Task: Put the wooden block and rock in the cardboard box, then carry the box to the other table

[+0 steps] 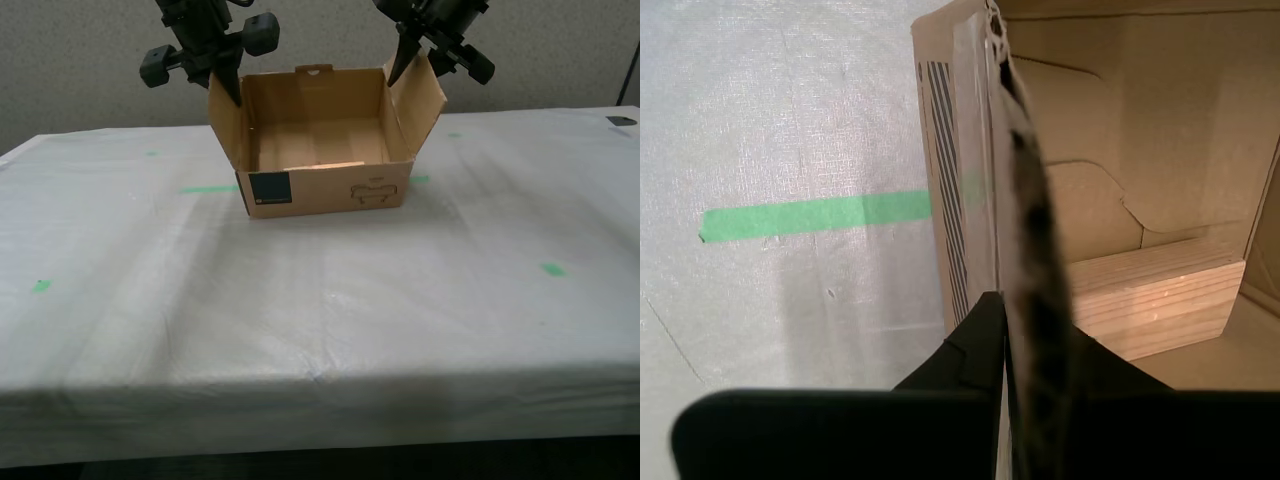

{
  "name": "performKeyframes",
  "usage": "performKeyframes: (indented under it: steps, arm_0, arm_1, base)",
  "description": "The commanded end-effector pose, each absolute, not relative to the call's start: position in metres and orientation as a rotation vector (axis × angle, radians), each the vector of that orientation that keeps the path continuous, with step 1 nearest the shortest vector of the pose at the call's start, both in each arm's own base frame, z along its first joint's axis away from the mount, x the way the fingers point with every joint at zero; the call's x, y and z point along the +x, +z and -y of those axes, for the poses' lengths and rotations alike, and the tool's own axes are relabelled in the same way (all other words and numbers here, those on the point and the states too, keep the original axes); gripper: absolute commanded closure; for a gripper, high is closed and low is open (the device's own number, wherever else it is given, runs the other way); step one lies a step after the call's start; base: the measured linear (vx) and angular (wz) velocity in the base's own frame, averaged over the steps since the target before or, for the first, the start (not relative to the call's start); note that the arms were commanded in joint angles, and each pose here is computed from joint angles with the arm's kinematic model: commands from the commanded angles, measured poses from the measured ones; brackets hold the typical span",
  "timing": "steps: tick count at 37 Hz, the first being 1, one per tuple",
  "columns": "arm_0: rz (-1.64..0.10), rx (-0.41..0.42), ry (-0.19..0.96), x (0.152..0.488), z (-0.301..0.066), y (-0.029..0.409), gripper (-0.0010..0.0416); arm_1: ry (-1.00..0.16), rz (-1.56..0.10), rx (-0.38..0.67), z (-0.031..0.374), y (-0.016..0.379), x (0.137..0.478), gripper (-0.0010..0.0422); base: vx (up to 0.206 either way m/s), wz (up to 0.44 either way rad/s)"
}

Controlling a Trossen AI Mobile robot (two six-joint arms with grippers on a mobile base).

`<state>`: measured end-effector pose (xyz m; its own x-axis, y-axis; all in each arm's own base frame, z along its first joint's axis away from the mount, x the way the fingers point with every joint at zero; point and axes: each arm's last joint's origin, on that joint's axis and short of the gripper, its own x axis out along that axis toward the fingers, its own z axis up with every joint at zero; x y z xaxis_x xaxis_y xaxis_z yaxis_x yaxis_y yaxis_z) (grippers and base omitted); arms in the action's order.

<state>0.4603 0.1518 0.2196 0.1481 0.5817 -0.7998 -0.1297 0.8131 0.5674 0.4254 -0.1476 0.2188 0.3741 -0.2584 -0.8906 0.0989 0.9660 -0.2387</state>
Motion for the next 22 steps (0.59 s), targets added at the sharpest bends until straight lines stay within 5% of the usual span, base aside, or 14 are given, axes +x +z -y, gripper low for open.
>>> performKeyframes:
  steps: [1, 22]
  arm_0:
    - [-1.332, 0.406, 0.524, 0.4604, -0.1522, 0.2195, 0.0262]
    - [-1.302, 0.312, 0.517, 0.4611, -0.1508, 0.2189, 0.0023]
  arm_1:
    - [-0.232, -1.166, -0.155, 0.1478, 0.2193, 0.4254, 0.038]
    - [-0.216, -1.162, -0.139, 0.1471, 0.2191, 0.4255, 0.0123]
  base:
    - [0.0, 0.0]
    - [0.0, 0.0]
